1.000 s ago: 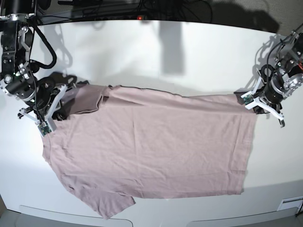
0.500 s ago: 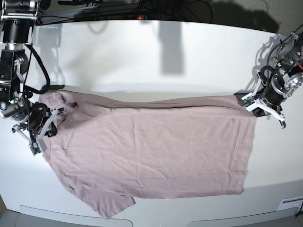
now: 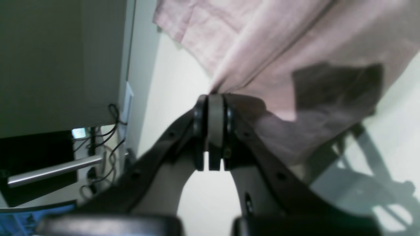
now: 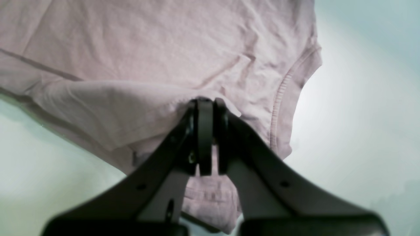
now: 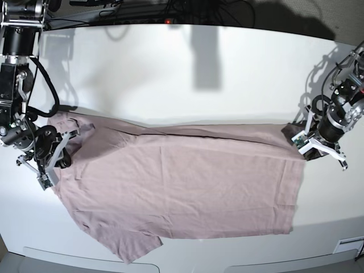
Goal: Fold the T-shirt properly
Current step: 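Drag the held edge across the table, folding the shirt over itself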
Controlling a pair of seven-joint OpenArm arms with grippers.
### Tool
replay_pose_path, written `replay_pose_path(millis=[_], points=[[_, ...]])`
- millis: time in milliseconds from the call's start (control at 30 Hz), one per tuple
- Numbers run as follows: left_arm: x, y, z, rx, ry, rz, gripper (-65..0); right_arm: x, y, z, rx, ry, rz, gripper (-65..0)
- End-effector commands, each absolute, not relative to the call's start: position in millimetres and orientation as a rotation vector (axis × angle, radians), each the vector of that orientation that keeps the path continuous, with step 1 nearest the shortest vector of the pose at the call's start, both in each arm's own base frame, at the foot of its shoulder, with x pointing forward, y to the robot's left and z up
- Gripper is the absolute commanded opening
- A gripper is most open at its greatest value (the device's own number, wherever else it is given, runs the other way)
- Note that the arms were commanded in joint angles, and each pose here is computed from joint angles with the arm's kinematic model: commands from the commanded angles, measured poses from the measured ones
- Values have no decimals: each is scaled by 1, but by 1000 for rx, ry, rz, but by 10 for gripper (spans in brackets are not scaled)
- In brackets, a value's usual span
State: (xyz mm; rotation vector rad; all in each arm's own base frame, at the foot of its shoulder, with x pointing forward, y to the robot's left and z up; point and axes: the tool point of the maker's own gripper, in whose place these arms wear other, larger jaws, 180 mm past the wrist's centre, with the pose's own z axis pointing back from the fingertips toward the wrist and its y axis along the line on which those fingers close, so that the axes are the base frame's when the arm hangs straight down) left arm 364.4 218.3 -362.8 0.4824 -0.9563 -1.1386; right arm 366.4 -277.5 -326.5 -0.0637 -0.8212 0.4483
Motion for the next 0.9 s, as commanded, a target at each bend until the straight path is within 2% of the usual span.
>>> replay_pose_path(millis=[0, 400, 667, 867], points=[[375, 222, -348, 516, -1000, -1131, -650, 380, -280, -303, -78, -900, 454, -650], [370, 234, -389, 463, -960, -1107, -650, 390, -289, -300, -113, -908, 444, -650], [381, 235, -380, 468, -998, -1109, -650, 398, -280, -294, -96, -952, 448, -650], [387, 234, -374, 476, -1013, -1106, -650, 397, -274, -302, -130, -924, 503, -650]])
